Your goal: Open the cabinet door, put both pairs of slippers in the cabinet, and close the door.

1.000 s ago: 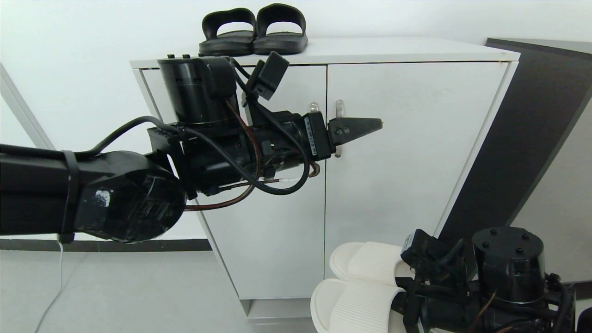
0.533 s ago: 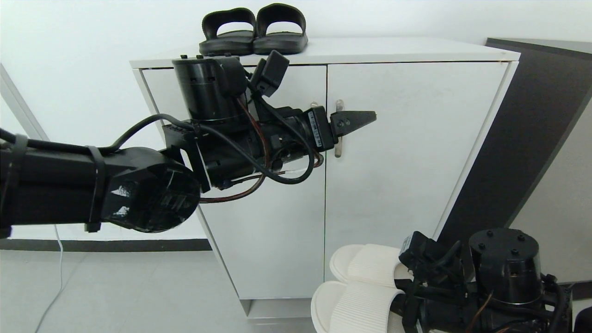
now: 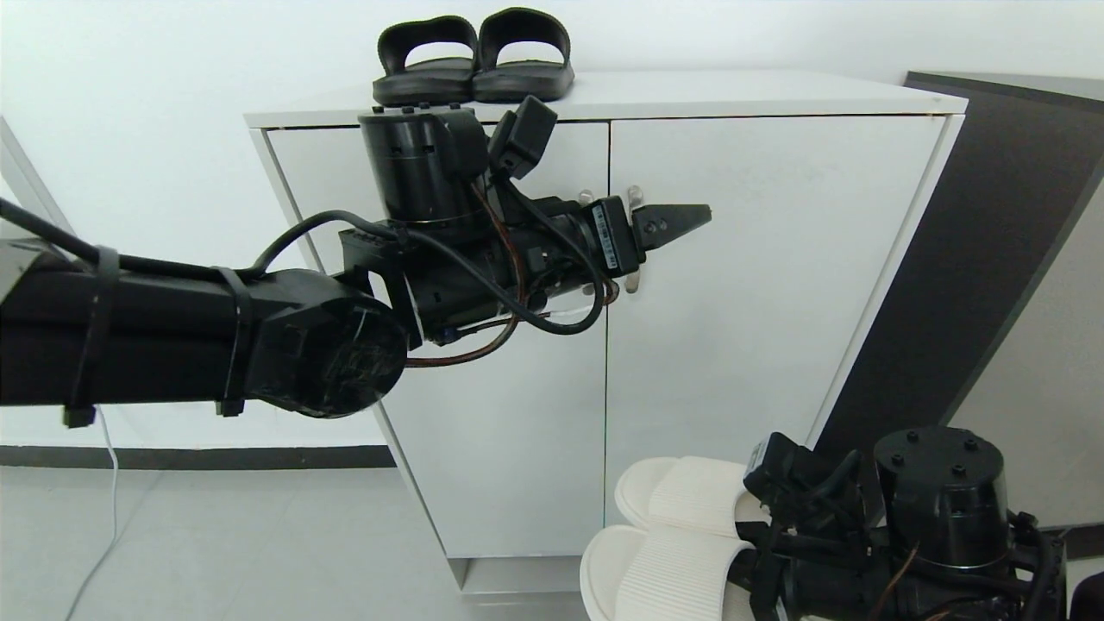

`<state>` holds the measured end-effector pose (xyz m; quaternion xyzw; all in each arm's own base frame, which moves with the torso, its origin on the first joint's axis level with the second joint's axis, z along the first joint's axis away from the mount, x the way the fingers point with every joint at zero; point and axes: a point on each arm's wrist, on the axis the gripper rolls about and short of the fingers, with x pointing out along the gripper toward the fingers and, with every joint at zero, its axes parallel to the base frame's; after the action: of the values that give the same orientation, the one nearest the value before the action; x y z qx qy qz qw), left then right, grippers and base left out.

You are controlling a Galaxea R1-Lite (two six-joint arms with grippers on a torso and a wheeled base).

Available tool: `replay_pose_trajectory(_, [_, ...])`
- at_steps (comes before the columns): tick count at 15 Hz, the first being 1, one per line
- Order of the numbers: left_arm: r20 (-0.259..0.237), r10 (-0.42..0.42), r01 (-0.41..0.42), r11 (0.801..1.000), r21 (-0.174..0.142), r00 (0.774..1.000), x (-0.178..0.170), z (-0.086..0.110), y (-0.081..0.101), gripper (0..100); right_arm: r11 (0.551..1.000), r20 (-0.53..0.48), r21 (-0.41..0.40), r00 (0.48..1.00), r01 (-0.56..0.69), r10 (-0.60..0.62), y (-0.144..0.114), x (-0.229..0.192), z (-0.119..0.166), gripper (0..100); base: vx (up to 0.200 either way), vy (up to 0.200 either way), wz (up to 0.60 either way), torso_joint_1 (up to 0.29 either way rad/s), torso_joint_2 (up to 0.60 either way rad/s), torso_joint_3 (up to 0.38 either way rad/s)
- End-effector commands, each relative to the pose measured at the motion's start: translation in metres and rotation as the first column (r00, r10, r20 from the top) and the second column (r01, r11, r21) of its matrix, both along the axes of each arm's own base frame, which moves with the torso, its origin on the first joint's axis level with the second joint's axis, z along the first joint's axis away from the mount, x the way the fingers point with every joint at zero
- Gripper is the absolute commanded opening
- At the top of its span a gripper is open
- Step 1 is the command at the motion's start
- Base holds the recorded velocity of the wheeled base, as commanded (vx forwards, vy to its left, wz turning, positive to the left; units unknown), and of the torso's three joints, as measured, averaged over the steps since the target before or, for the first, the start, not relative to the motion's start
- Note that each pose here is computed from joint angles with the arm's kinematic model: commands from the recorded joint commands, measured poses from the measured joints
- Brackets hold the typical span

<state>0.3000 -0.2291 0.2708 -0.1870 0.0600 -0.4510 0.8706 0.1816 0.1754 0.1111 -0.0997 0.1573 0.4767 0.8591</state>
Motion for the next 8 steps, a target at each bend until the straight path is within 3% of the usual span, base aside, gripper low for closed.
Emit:
replay_pose_trajectory(1, [-0.011,0.002,-0.002,1.0,0.008,1.0,0.0044,-0.0058,-0.0029,100,1.0,-0.001,-0.002,1.0,-0.001,0.001,0.0001,-0.0001,-0.0006,0,0.0,0.0,0.0,0.0,0.0,0.0])
replay_pose_trajectory(2, [-0.014,0.002,-0.002,1.0,0.01,1.0,0.0047,-0.0068,-0.0032,0,1.0,-0.003,-0.004,1.0,-0.001,0.001,-0.0003,-0.0005,-0.0013,0,0.0,0.0,0.0,0.0,0.0,0.0])
replay_pose_trajectory(8, [-0.022,-0.004,0.004,1.0,0.018,1.0,-0.0029,-0.0091,0.0023,0,1.0,-0.014,-0.012,1.0,-0.007,0.007,-0.0008,-0.0012,-0.0044,0,0.0,0.0,0.0,0.0,0.0,0.0])
